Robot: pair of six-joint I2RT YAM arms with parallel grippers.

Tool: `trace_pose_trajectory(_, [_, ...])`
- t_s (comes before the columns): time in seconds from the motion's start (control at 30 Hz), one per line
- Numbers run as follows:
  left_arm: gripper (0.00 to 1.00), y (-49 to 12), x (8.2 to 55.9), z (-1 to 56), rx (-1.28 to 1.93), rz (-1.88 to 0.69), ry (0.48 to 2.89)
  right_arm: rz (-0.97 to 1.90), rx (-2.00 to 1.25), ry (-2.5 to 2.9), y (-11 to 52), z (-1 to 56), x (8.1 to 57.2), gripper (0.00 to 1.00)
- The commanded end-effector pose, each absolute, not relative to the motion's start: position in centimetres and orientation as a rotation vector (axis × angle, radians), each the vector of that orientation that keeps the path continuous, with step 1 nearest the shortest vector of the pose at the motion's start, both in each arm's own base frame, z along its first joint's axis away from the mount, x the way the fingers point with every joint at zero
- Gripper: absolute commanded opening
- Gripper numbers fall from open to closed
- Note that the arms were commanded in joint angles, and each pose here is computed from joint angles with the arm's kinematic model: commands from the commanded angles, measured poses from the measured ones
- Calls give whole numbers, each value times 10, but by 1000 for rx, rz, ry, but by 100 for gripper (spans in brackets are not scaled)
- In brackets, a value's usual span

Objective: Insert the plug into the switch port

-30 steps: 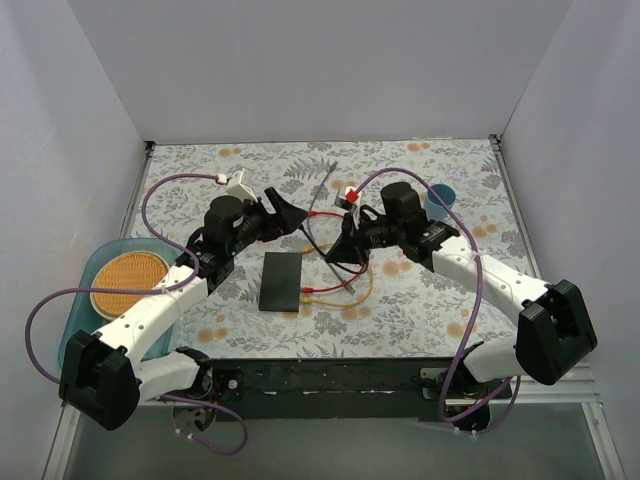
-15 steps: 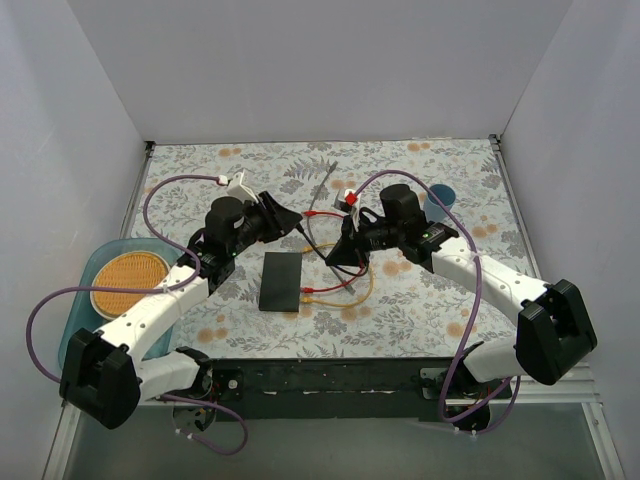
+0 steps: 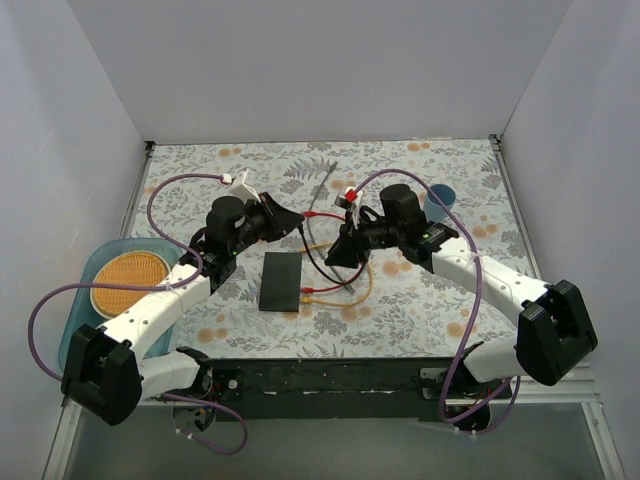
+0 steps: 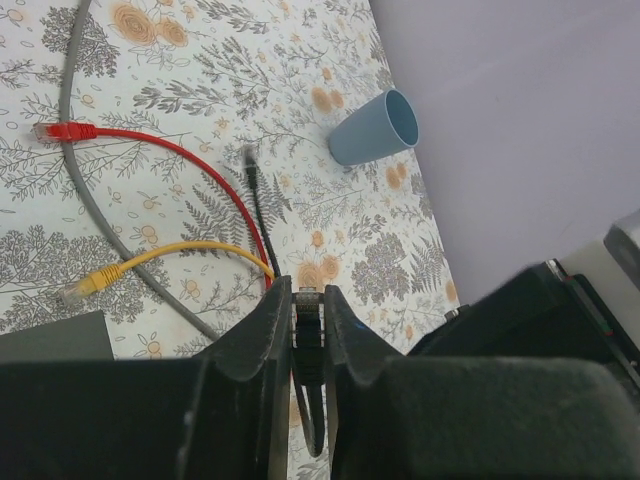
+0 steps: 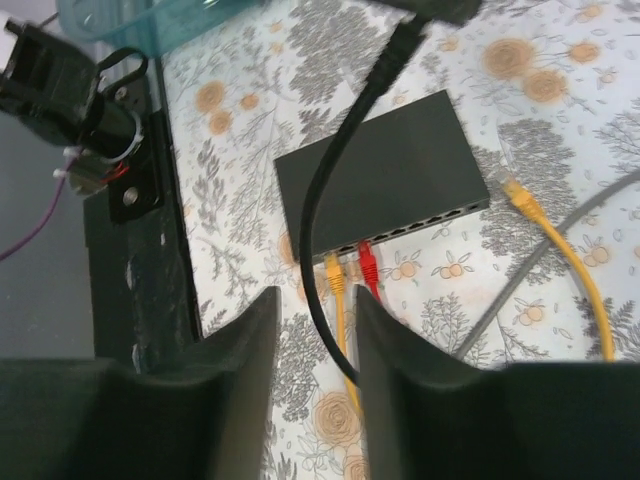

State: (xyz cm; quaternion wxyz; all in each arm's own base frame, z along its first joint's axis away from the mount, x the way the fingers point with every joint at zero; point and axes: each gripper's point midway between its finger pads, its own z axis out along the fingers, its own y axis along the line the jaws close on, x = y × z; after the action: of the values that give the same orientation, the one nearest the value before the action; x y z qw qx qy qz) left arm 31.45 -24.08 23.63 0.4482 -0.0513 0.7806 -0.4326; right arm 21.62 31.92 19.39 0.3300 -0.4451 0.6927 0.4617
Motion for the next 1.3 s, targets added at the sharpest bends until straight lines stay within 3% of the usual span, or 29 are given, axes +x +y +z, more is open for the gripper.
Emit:
trace_pose_trajectory(0.0, [0, -243, 306, 245, -54, -1094, 1884, 1101, -975, 1762, 321, 233, 245, 55])
trace_pose_trajectory(0.1, [0, -242, 298, 257, -10, -1124, 1816, 1138, -899, 1706, 325, 257, 250, 73])
trace_pose_trajectory(0.27, [0, -244, 282, 281, 86, -1193, 1673, 1278, -839, 1567, 335, 296, 249, 81])
trace_pose_trajectory(0.37, [0, -243, 267, 298, 148, -1238, 1567, 1373, -832, 1529, 343, 308, 246, 74])
trace_pose_trajectory(0.73, [0, -245, 232, 325, 294, -1332, 1386, 1559, -854, 1470, 355, 317, 233, 68])
trace_pose_trajectory(1.27, [0, -246, 229, 330, 304, -1359, 1373, 1656, -951, 1444, 366, 310, 211, 59])
